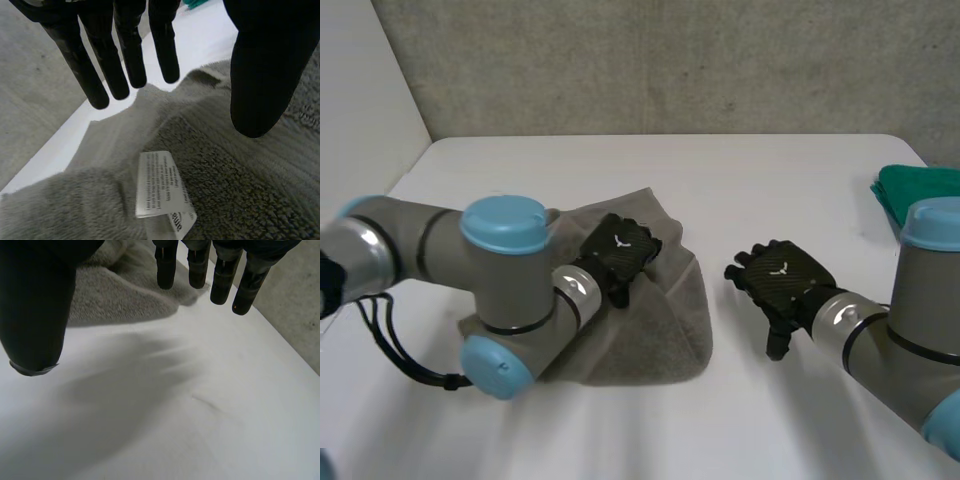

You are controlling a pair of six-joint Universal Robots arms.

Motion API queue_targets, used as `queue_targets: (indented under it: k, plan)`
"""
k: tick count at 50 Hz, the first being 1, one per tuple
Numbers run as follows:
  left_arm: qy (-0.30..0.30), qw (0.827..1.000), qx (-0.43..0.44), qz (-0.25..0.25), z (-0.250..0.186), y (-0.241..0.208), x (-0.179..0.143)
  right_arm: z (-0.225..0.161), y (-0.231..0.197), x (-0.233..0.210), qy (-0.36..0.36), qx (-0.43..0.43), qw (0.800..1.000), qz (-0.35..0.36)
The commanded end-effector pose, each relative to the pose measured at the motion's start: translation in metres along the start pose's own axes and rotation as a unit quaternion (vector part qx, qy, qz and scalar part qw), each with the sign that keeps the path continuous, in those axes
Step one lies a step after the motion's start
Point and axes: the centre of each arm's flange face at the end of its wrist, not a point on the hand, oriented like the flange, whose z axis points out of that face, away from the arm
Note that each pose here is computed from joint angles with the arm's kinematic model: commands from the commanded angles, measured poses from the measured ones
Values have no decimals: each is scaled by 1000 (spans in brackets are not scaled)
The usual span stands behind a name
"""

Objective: Fold the laundry.

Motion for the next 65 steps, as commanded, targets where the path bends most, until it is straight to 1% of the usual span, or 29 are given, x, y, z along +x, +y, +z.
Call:
queue_targets:
  k: [1,6,10,15,17,22,30,33,40,45,49,53,56,61,65]
  plan:
    - [1,1000,3,3,14,4,2,-1,11,2,4,-11,1000,5]
    - [6,1000,-7,9,13,4,3,1,18,11,17,-16,1000,11]
    - [6,999,-4,34,10,-1,4,3,16,19,27,-12,1000,12]
    - [-11,998,19,64,0,-22,-6,5,10,29,34,0,999,13]
    - [-15,997,19,67,-2,-24,-9,5,9,29,32,2,999,13]
    - [-10,998,15,67,-3,-21,-5,5,11,27,27,-1,1000,16]
    - [12,998,-4,65,4,-4,7,4,15,24,25,-4,1000,18]
    - [12,998,-1,65,11,-2,7,4,15,24,25,-5,1000,18]
    - [34,997,-27,59,21,14,13,4,16,23,23,-7,1000,18]
    - [31,997,-25,60,23,12,10,4,17,23,23,-8,1000,17]
    - [15,998,-13,62,20,-1,1,5,15,27,29,-3,999,16]
    - [-22,997,21,69,2,-39,-17,7,9,35,39,6,999,16]
    - [-40,996,35,71,-11,-57,-26,10,-4,44,45,30,998,13]
    - [-73,991,79,84,-57,-101,-44,21,-25,55,31,77,996,8]
    - [-90,986,104,97,-84,-122,-51,32,-41,61,2,107,994,26]
